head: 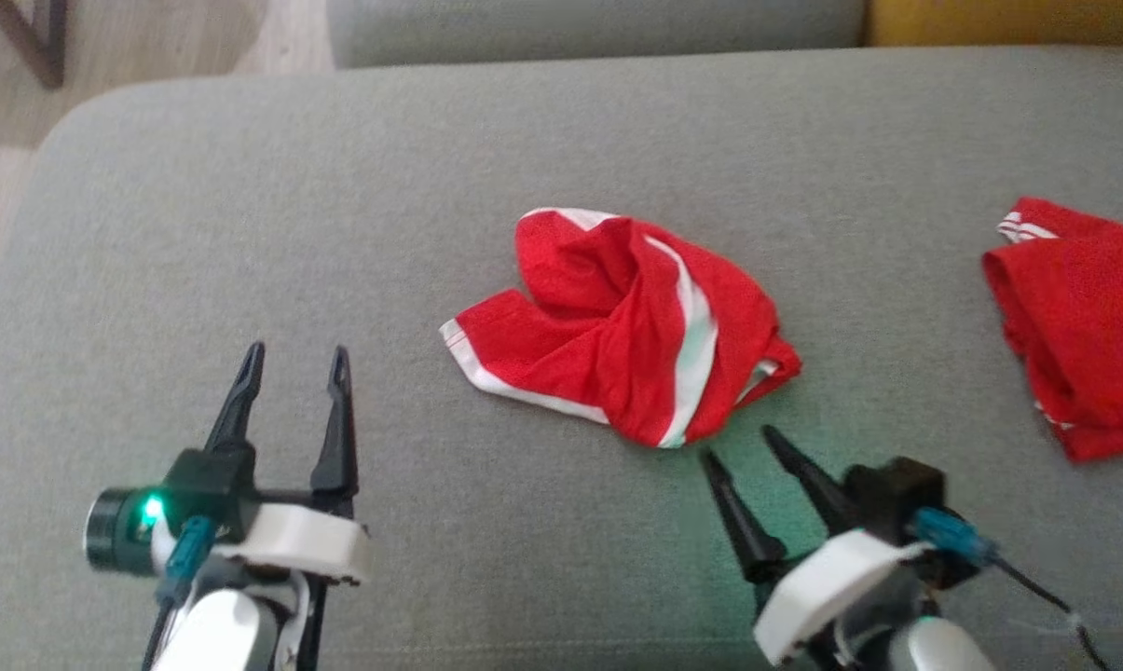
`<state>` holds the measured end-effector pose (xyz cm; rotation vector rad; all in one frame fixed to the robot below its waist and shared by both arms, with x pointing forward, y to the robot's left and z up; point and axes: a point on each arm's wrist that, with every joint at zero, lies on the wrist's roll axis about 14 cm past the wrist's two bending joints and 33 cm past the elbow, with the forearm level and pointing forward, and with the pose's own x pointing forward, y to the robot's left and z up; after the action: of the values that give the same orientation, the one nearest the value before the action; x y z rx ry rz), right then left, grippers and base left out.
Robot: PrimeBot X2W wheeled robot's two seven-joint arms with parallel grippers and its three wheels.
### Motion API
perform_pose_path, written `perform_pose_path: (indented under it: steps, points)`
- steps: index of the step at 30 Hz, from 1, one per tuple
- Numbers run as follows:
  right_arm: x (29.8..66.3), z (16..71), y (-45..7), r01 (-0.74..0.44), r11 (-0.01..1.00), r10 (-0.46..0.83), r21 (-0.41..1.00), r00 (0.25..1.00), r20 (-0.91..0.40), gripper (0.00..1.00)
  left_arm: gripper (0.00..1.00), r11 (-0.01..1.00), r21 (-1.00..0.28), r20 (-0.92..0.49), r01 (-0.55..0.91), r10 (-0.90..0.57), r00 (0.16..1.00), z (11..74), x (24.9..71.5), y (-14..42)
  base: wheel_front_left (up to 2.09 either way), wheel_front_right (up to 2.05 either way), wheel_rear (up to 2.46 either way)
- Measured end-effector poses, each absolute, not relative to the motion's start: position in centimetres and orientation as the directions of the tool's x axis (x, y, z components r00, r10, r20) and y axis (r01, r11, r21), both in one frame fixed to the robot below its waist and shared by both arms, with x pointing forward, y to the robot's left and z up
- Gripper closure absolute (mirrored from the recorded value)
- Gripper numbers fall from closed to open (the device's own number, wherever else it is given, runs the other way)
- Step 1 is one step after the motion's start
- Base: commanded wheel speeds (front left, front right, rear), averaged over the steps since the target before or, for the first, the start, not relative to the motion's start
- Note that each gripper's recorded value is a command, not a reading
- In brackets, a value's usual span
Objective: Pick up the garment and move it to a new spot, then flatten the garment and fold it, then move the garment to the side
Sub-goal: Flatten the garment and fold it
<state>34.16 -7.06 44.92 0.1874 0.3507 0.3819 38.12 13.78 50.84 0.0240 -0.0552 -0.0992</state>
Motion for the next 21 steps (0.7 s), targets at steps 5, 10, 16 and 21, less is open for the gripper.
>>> perform_pose_path:
  steps: [5, 10, 16, 21]
  points:
    - [35.5, 41.6, -3.7, -0.413, 0.87, 0.489, 0.269, 0.789, -0.37, 0.0, 0.0, 0.997, 0.019, 0.069, 0.076, -0.078, 0.995, 51.0, 39.0, 14.2, 0.0, 0.0, 0.0]
    - [36.7, 39.3, -3.2, -0.419, 0.867, 0.497, 0.27, 0.759, -0.419, 0.0, 0.0, 0.998, 0.022, 0.054, 0.054, -0.055, 0.997, 50.3, 39.1, 14.8, 0.0, 0.0, 0.0]
    - [37.7, 38.6, -3.0, -0.408, 0.866, 0.498, 0.288, 0.755, -0.427, 1.0, 0.0, 0.999, 0.024, 0.057, 0.045, -0.046, 0.997, 50.3, 39.5, 15.0, 0.0, 0.0, 0.0]
    - [38.6, 40.5, -3.0, -0.406, 0.861, 0.498, 0.306, 0.796, -0.345, 1.0, 0.0, 0.999, 0.023, 0.063, 0.049, -0.05, 0.997, 50.5, 39.5, 14.8, 0.0, 0.0, 0.0]
